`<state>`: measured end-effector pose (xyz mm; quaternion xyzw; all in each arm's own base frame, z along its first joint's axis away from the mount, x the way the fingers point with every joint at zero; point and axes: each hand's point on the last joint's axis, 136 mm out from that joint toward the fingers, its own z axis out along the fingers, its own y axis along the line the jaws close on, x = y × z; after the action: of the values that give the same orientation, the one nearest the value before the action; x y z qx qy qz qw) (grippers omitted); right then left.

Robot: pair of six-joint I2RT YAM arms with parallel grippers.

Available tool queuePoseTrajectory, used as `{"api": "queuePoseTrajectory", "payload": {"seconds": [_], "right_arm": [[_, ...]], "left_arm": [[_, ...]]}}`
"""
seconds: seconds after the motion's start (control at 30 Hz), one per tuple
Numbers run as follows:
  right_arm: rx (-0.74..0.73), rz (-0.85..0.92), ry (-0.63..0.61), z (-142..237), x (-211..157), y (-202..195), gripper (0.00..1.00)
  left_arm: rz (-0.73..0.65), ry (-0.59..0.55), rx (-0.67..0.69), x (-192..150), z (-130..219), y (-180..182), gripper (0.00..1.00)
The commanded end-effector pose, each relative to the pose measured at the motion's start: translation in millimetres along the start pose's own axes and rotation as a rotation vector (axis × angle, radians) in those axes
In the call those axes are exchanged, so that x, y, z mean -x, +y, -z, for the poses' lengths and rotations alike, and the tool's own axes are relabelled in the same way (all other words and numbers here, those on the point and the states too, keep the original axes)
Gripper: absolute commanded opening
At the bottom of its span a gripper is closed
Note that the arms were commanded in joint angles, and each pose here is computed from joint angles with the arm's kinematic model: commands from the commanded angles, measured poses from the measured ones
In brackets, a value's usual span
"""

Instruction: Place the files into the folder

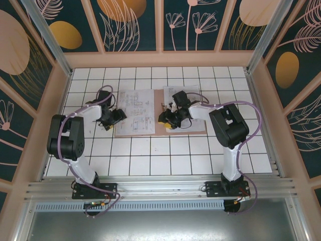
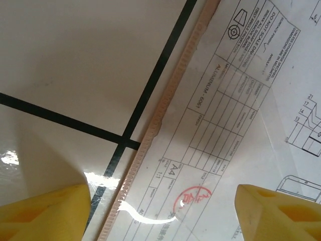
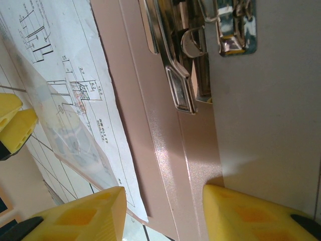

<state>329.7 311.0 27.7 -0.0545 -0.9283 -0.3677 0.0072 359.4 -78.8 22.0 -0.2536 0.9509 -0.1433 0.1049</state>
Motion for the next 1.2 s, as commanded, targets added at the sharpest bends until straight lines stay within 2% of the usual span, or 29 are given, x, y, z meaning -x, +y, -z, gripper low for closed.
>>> {"api": "queuePoseTrajectory", "payload": {"seconds": [0.0,0.27,0.47,0.6,0.83,0.87,1.17], "right_arm": [[-0.203,-0.096,0.073,-19.1,-22.6,-64.9,0.47],[-0.204,-0.110,0.080,-20.4,-24.2,-66.8,0.46],[-0.200,-0.117,0.081,-20.5,-24.6,-67.1,0.46],[-0.204,-0.122,0.082,-21.1,-25.1,-68.7,0.46],[-0.203,-0.125,0.082,-20.8,-23.5,-69.4,0.46],[-0.204,-0.125,0.082,-20.6,-23.0,-69.9,0.46],[-0.206,-0.134,0.086,-20.5,-21.0,-74.8,0.46]], "left_arm": [[-0.061,0.011,-0.077,2.3,-6.5,-15.2,0.76],[-0.141,0.068,-0.211,-17.5,-15.6,-39.1,0.75],[-0.154,0.064,-0.140,-22.3,-20.6,-27.0,0.74],[-0.167,0.042,-0.165,-18.9,-11.7,-33.6,0.73],[-0.194,0.029,-0.295,-19.0,9.5,-61.0,0.70],[-0.204,0.008,-0.324,-17.2,21.6,-68.1,0.70],[-0.180,-0.015,-0.397,-17.8,51.6,-83.2,0.67]]}}
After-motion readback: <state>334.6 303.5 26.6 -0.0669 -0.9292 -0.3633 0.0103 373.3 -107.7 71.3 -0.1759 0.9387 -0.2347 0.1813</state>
